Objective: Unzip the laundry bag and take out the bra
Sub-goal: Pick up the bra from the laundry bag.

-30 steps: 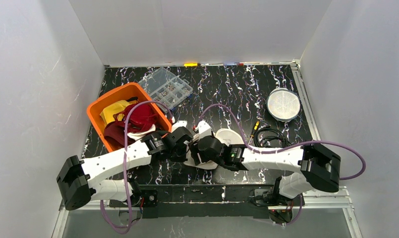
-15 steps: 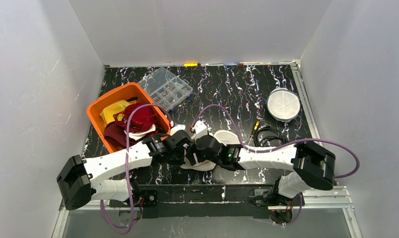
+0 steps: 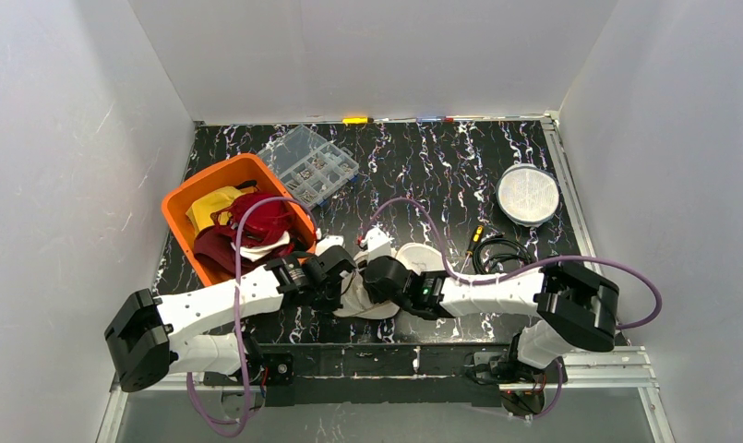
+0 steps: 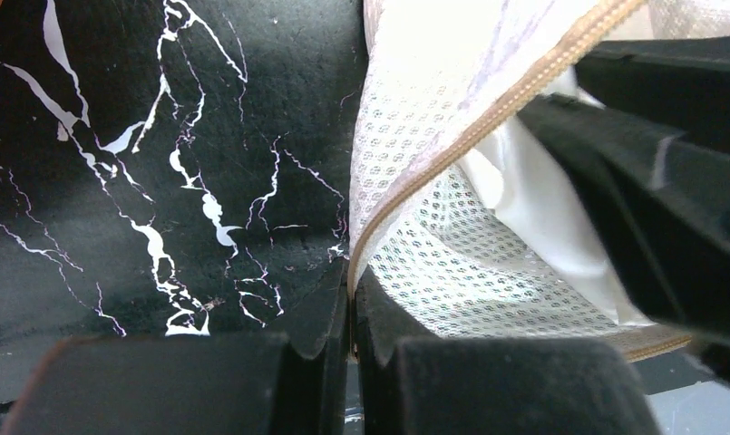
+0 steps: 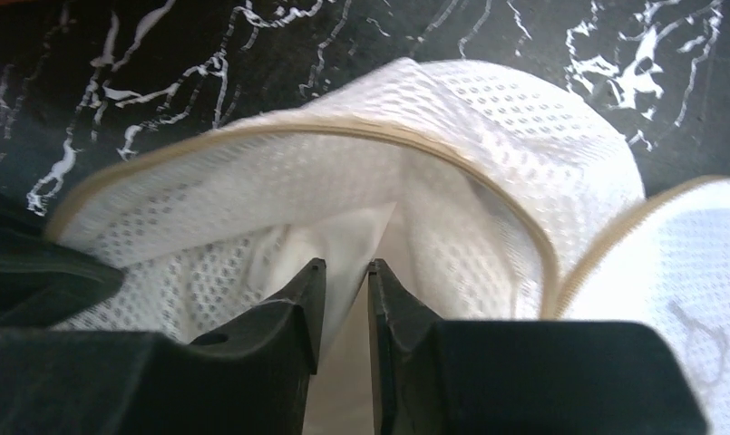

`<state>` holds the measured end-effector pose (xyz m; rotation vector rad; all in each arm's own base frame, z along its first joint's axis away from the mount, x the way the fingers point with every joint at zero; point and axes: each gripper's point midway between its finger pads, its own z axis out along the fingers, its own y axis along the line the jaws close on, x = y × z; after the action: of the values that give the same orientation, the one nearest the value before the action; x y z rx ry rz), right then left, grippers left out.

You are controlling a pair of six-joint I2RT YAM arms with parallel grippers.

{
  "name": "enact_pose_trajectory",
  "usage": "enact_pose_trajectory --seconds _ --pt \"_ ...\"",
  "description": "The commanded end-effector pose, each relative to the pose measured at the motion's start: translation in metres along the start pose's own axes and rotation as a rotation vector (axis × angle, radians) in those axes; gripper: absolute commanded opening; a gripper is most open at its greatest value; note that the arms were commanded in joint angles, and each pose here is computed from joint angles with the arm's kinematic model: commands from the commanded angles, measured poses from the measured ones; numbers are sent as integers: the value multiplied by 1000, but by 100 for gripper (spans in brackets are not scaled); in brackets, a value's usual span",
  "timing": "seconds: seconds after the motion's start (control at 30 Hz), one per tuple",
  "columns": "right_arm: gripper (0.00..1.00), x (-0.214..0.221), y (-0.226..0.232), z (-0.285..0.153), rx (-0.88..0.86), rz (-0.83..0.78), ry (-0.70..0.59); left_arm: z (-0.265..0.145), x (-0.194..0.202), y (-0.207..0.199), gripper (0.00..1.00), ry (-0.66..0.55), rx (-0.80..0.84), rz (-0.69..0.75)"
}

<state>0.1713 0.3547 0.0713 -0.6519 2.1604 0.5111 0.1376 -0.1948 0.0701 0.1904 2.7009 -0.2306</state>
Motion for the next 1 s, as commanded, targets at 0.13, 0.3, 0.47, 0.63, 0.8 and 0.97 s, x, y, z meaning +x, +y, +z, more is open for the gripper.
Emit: enact_pose_trajectory --seconds 0.13,0.3,0.47,0.63,0.8,0.97 --pt "50 -10 4 -20 -84 43 -74 1 8 10 0 -4 -16 -10" --pt "68 -27 25 -36 -215 65 -118 2 7 8 0 -5 -9 -15" --pt "72 -25 42 -33 -260 22 -64 3 8 7 0 -5 -6 -20" --pt "72 -4 34 -13 -169 -4 38 2 8 7 0 -7 2 -24" --pt "82 10 18 -3 -80 11 66 -1 9 8 0 -16 14 -34" --pt "80 24 10 5 -37 -2 97 0 10 8 0 -15 17 -40"
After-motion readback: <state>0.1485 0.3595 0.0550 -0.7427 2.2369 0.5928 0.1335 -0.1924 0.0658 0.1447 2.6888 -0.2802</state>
